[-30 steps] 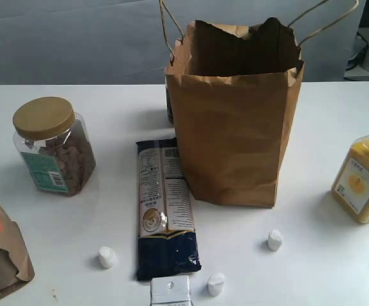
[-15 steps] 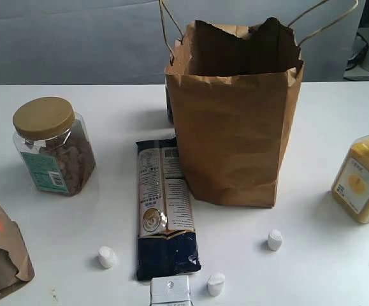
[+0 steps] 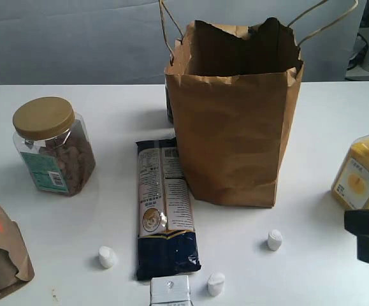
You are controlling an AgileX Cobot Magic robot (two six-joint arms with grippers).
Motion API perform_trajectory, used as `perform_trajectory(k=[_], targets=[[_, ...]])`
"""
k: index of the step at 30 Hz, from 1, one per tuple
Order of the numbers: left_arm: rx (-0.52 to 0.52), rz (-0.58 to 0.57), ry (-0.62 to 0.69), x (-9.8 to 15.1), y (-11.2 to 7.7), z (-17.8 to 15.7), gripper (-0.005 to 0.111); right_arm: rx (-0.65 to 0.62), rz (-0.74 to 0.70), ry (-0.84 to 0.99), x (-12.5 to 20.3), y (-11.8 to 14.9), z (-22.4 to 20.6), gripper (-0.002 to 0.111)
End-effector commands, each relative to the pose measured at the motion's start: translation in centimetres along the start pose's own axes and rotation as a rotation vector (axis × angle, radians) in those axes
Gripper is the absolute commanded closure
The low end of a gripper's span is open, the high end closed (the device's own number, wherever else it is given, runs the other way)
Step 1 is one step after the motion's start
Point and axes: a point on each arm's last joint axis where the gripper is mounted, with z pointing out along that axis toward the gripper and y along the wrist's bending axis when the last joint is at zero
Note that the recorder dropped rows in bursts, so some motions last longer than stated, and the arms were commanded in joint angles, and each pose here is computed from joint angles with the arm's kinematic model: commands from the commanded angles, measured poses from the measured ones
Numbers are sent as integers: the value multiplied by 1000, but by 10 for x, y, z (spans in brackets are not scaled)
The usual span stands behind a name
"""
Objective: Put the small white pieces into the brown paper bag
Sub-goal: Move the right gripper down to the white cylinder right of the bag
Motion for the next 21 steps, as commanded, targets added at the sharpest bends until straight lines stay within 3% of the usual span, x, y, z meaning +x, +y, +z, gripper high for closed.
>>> perform_trajectory(k=[1, 7, 15, 21], targets=[[5, -9, -8, 0, 0, 0, 107, -38, -52, 125, -14, 5, 20, 108], [5, -9, -8, 0, 0, 0, 107, -85, -87, 255, -30, 14, 57, 104], [5, -9, -8, 0, 0, 0, 107, -76, -77, 398, -39, 15, 105, 69], [5, -9, -8, 0, 0, 0, 107, -18, -49, 434, -32, 4, 136, 62]])
